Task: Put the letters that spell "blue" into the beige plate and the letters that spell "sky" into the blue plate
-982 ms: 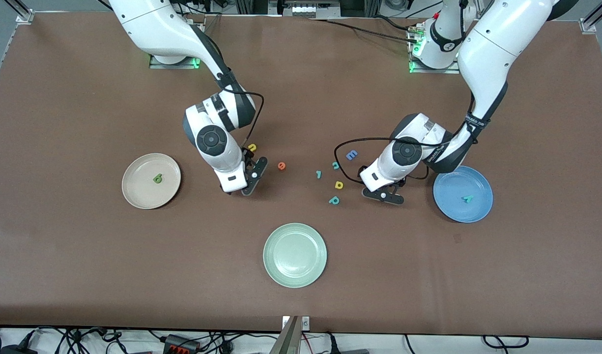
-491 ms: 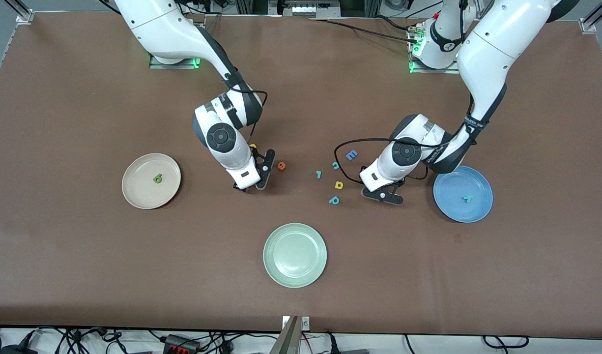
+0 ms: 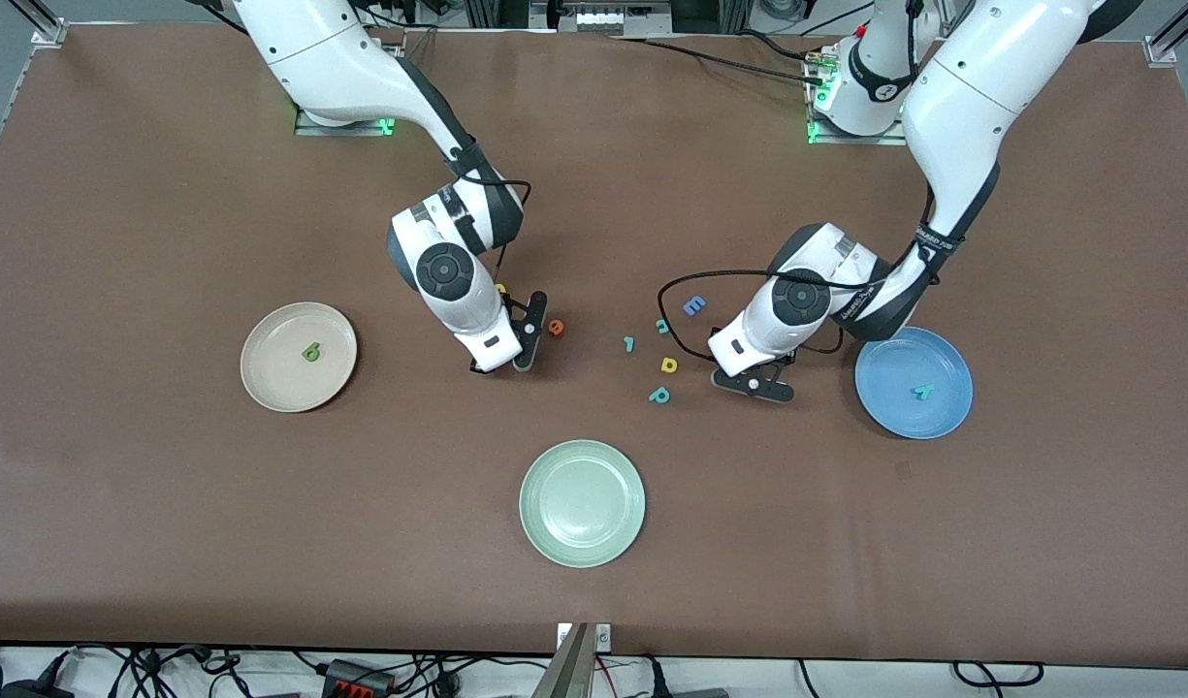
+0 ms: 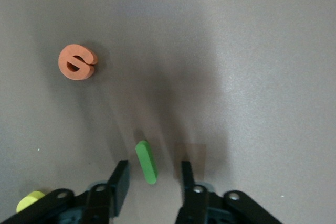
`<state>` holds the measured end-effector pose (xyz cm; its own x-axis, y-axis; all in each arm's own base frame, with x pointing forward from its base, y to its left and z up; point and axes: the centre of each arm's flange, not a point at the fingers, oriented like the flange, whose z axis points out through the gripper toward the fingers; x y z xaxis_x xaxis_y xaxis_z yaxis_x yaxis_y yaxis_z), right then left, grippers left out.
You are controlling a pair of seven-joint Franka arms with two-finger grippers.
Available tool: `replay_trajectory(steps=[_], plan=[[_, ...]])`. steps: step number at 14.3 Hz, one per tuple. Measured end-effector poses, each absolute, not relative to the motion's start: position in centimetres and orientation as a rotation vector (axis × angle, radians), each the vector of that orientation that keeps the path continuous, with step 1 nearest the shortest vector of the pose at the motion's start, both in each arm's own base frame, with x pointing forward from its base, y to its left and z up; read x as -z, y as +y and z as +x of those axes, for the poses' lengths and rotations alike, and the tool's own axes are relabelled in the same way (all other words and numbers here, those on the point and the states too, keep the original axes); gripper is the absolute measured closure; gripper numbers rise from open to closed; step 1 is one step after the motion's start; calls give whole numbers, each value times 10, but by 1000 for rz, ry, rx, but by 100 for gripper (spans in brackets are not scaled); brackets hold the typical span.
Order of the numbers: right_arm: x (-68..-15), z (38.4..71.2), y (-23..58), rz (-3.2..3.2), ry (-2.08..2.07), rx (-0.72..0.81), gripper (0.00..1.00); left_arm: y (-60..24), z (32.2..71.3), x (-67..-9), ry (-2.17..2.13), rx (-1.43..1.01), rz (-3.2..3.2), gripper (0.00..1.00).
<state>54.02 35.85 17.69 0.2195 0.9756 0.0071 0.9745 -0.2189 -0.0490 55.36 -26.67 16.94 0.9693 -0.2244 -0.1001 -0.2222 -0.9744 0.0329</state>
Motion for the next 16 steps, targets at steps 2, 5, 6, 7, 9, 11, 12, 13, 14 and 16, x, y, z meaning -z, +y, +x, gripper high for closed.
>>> replay_trajectory(steps=[2, 5, 6, 7, 9, 11, 12, 13, 14, 16], plan=[[-178, 540, 361, -2412, -1945, -35, 61, -266, 554, -173, -352, 156, 3099, 63], [-179, 537, 367, -2402, -1959, -24, 68, -263, 555, -175, -347, 165, 3108, 63], [-179, 536, 368, -2400, -1962, -21, 68, -261, 556, -180, -346, 172, 3118, 63], [-179, 536, 369, -2398, -1965, -19, 68, -258, 558, -188, -343, 175, 3133, 63], [-179, 536, 369, -2399, -1965, -18, 81, -242, 566, -213, -323, 178, 3172, 63], [-179, 536, 368, -2396, -1969, -17, 90, -210, 579, -242, -360, 205, 3211, 63], [-179, 537, 368, -2396, -1970, -16, 91, -190, 585, -253, -388, 231, 3222, 63], [-180, 538, 367, -2399, -1968, -15, 91, -165, 592, -261, -419, 252, 3225, 63], [-180, 539, 365, -2404, -1965, -14, 91, -138, 598, -265, -460, 268, 3217, 63], [-183, 548, 355, -2442, -1925, -5, 91, -74, 608, -266, -556, 298, 3179, 63]])
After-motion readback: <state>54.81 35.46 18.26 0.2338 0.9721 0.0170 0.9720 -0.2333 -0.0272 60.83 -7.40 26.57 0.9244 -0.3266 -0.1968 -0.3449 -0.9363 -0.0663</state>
